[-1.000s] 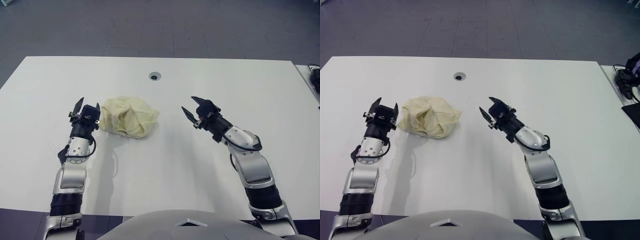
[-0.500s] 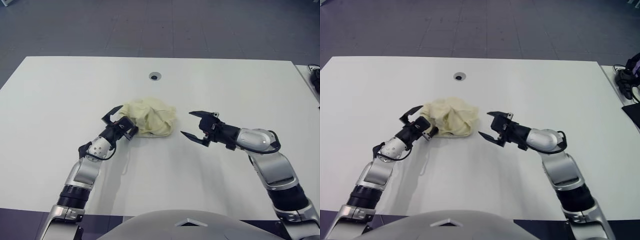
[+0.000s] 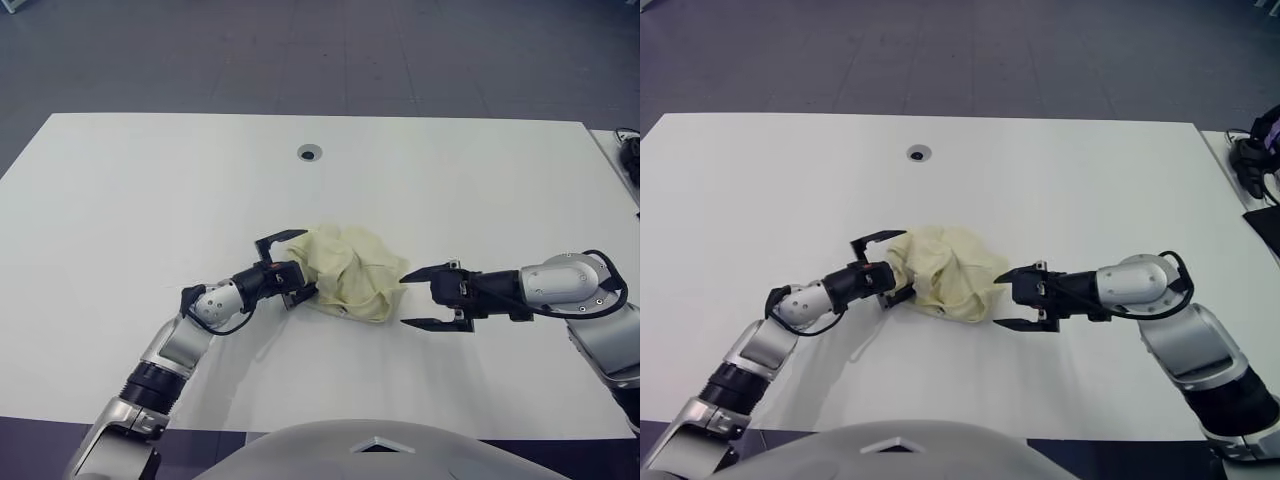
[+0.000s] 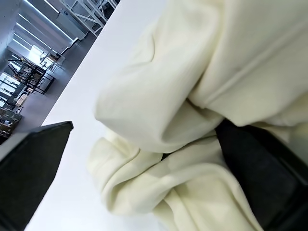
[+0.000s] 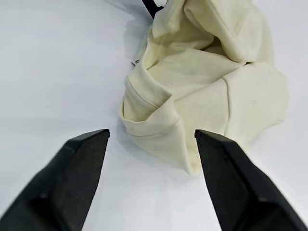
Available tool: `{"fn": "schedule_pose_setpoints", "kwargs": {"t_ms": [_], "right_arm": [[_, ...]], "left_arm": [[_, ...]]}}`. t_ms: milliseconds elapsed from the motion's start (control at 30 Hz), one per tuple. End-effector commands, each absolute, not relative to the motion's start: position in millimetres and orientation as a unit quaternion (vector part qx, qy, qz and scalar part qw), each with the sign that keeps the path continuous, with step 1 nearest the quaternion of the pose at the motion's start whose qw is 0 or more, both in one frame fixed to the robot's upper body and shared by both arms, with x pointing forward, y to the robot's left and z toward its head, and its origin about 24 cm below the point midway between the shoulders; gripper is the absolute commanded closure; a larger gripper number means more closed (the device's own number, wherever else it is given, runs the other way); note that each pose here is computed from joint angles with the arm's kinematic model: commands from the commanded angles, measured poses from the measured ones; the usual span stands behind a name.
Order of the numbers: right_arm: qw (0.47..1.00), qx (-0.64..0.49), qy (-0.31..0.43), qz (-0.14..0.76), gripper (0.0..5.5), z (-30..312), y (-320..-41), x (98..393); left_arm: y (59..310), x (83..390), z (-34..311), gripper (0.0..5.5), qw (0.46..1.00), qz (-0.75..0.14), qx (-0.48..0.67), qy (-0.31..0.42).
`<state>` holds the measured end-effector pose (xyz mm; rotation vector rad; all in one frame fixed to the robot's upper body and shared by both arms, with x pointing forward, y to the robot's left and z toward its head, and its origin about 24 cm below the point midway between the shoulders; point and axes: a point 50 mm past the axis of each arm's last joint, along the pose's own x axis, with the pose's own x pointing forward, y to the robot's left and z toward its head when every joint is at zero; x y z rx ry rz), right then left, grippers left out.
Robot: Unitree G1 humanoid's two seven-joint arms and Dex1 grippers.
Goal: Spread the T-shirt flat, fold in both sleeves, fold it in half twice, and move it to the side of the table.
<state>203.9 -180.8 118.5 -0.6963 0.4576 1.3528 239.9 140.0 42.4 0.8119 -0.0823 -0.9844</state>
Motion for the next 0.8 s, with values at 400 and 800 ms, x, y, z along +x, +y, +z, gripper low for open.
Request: {"fn": "schedule_pose_setpoints", "kwargs": {"t_ms": [400, 800], "right_arm": [[0.724, -0.292, 0.185, 0.597, 4.81, 105, -158, 206], [0.729, -0.29, 0.199, 0.588, 3.2, 96, -157, 196]], "left_arm": [[138, 247, 51, 0.1, 0.754, -0.495, 0.428, -0.052], [146, 241, 60, 0.1, 0.738, -0.511, 0.438, -0.045]]}}
